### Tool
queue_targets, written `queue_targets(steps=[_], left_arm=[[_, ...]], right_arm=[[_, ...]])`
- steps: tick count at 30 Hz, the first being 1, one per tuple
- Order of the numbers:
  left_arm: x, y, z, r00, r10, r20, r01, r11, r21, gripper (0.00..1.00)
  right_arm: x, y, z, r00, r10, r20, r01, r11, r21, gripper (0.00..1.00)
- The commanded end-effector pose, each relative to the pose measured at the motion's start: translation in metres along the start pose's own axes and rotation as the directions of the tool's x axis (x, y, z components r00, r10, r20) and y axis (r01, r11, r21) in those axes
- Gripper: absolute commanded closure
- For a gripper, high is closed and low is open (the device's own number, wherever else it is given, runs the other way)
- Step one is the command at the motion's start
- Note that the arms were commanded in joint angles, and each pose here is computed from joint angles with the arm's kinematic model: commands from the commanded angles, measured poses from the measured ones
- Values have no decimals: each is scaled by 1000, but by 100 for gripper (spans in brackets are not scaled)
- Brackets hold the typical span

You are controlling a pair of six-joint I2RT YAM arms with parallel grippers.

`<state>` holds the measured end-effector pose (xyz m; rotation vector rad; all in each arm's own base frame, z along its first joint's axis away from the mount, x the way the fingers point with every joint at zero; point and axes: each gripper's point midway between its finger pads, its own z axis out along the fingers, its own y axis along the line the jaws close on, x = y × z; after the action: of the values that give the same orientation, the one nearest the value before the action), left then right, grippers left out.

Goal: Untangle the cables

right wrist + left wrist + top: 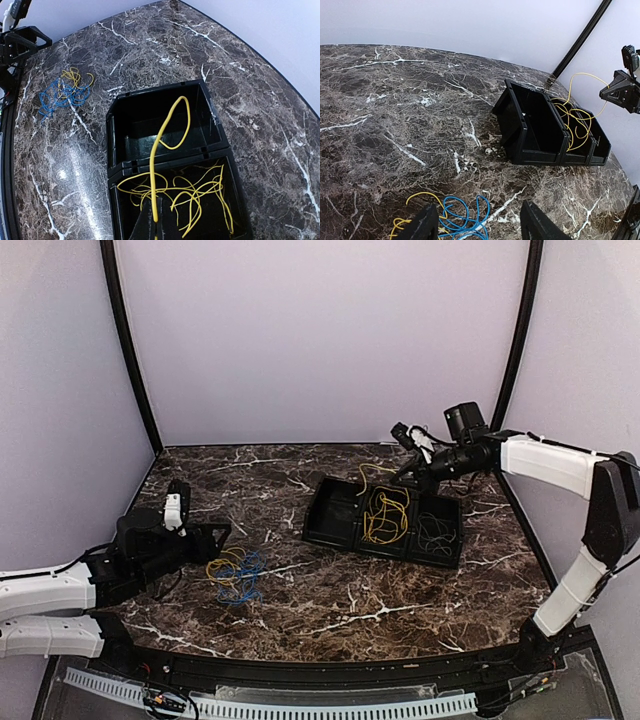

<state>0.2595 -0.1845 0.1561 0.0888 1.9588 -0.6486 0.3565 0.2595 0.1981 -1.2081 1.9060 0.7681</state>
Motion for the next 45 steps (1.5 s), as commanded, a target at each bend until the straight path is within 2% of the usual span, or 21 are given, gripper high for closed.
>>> queue_targets(steps=[1, 9, 19, 27, 34, 45], left_arm=[[-9, 0, -2, 999, 10, 31, -10, 1000, -7, 42], [-7, 2, -3, 999, 9, 33, -9, 1000, -14, 42], [-6, 4, -2, 999, 12, 39, -11, 1000, -19, 42], [0, 5, 2, 1000, 12, 20, -12, 1000, -17, 42], [0, 5, 2, 1000, 12, 14, -12, 1000, -18, 42], [8, 9, 1, 1000, -10, 0, 10, 1000, -23, 42]], right_arm=[[13, -3, 4, 1000, 19, 10, -19, 1000, -2, 100], [52, -14, 19, 992, 76, -104, -74, 997, 20, 100], [57, -16, -19, 994, 88, -69, -84, 994, 64, 100], [69, -16, -19, 991, 89, -97, -83, 994, 73, 100], [76, -38, 2, 969, 164, -187, -148, 984, 96, 100], [70, -46, 53, 946, 119, -302, -80, 987, 136, 100]])
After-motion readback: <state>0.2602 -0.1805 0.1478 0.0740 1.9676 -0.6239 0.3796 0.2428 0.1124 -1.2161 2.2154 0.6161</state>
